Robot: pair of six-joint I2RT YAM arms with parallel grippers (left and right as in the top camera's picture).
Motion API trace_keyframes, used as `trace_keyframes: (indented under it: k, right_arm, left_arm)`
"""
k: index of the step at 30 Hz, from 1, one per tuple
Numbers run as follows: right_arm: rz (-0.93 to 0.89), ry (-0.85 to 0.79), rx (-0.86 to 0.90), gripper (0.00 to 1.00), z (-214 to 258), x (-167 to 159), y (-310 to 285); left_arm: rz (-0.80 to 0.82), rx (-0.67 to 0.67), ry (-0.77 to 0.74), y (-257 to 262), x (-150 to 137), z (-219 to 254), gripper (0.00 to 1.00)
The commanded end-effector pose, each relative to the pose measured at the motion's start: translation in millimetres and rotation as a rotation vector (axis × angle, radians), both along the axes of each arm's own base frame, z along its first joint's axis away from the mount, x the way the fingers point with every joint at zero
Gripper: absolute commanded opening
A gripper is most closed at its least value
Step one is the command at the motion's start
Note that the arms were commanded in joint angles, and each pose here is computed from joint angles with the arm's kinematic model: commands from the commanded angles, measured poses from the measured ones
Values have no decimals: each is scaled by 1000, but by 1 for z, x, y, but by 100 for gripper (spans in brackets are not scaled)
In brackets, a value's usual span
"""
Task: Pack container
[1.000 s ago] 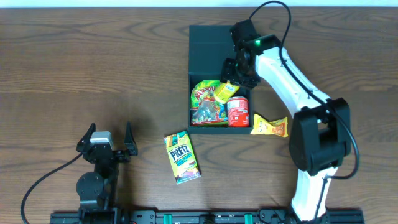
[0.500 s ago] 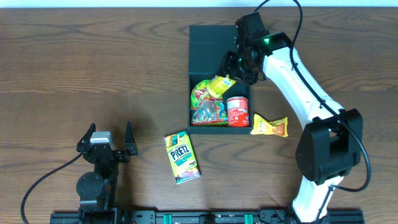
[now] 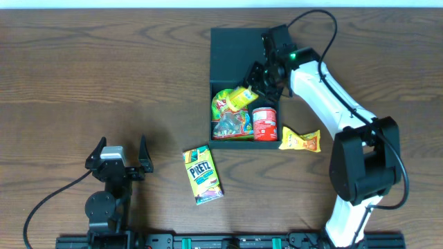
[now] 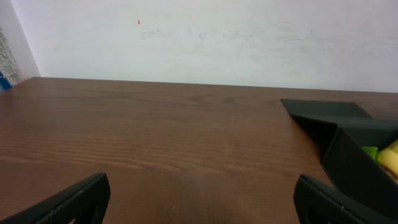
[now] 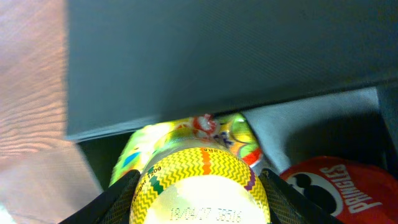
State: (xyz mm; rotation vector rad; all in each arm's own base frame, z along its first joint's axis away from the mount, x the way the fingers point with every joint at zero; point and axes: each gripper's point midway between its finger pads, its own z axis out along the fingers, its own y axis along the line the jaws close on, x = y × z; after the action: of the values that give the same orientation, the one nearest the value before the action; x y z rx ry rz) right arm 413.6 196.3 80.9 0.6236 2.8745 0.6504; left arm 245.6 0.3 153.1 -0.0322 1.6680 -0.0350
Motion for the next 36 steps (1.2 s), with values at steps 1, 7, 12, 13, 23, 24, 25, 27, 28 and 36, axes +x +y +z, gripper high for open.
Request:
trace_keyframes:
  k: [1,7,12,13,23,24,25,27,28,36]
  right_arm:
    - [-46,28,-5,48,-5,-8,-7]
    - [-63,15,-50,64,-11,-6,-16]
    - [-75,-8,-51,71,-6,-1,-20]
    - [-80,-15,-56,71,-4,0,-22]
    - [-99,-148,-133,75,49,-2,-43]
    - [-100,-159,-136,75,55,-3,-44]
    - [-92,-173,-134,74,61,-4,-44]
    - [-55,-214,-131,66,74,-7,-40]
    - [-17,-238,-137,59,78,-8,-36]
    - [377,-324,-223,1,64,-25,11]
  left_arm:
    - [5,-5,59,1,-2,-17,95]
    - [5,-5,59,1,-2,-17,95]
    - [5,-5,59,1,-2,-17,95]
    - [5,-5,59,1,-2,-17,95]
    - [5,-5,59,1,-2,-17,95]
    - [5,-5,59,1,-2,-17,95]
    - [5,-5,59,1,-2,-17,95]
    - [5,-5,59,1,-2,-17,95]
    - [5,-5,59,1,-2,-17,95]
    - [5,-5,59,1,-2,-17,95]
